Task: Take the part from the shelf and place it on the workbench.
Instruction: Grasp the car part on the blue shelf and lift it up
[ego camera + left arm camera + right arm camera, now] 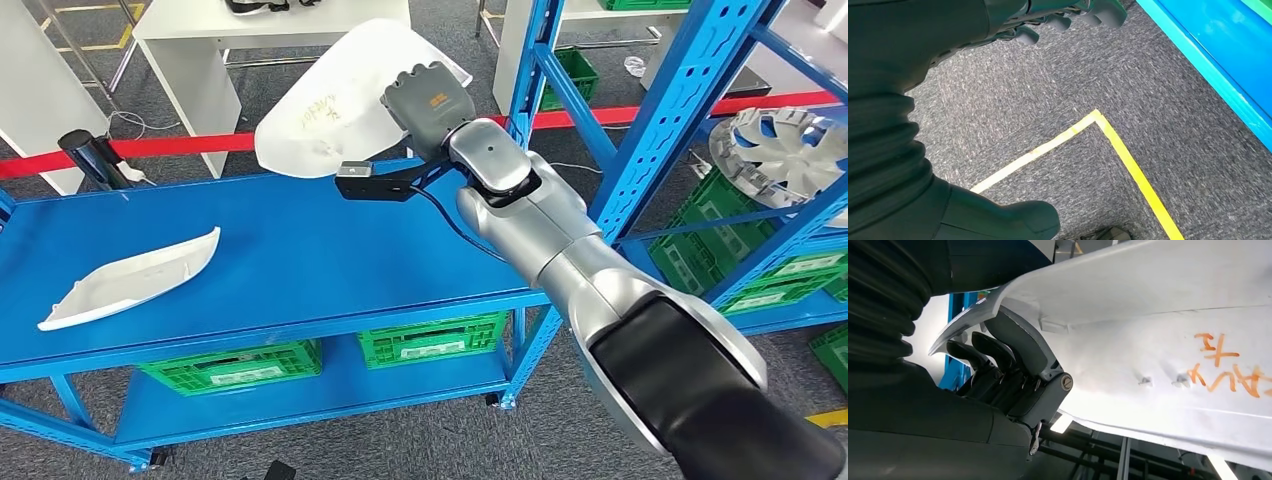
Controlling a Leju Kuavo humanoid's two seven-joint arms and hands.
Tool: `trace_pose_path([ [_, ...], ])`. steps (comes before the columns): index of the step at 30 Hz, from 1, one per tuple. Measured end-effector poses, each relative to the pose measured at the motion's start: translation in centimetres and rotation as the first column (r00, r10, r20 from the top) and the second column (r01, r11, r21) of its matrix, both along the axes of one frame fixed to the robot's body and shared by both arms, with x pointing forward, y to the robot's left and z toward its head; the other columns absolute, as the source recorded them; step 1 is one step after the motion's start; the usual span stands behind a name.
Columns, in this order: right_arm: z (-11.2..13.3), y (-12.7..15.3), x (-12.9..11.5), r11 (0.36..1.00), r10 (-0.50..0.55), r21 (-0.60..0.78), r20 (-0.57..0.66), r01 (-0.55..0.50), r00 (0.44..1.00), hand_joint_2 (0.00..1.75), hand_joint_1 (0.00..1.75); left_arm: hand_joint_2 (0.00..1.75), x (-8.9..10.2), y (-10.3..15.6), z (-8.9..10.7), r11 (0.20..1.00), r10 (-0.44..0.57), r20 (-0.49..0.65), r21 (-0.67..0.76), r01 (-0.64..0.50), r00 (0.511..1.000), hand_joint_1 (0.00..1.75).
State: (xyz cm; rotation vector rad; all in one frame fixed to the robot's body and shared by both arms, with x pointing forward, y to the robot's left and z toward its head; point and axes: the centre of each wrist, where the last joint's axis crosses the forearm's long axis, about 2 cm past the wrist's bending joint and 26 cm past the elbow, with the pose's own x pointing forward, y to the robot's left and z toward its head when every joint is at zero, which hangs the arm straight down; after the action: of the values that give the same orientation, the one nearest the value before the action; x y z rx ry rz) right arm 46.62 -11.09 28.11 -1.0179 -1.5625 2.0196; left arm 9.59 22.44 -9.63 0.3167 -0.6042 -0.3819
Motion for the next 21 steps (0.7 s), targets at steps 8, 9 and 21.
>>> trace_pose_path([
  [8,1.6,3.9,-1.4,0.991,0.128,0.019,0.065,-0.13,0.99,1.75,1.75,1.75,0.2,0.7,0.0,0.999,0.035,0.0,0.02,-0.035,0.999,0.0],
  [9,1.8,4.4,-1.6,0.99,0.14,0.022,0.073,-0.142,0.987,1.75,1.75,1.75,0.1,0.9,-0.1,0.999,0.04,0.002,0.023,-0.04,0.999,0.0],
  [21,3.1,6.6,-2.8,0.97,0.222,0.064,0.147,-0.233,0.964,1.75,1.75,1.75,0.6,2.4,-0.1,0.997,0.059,0.015,0.051,-0.06,0.998,0.0],
])
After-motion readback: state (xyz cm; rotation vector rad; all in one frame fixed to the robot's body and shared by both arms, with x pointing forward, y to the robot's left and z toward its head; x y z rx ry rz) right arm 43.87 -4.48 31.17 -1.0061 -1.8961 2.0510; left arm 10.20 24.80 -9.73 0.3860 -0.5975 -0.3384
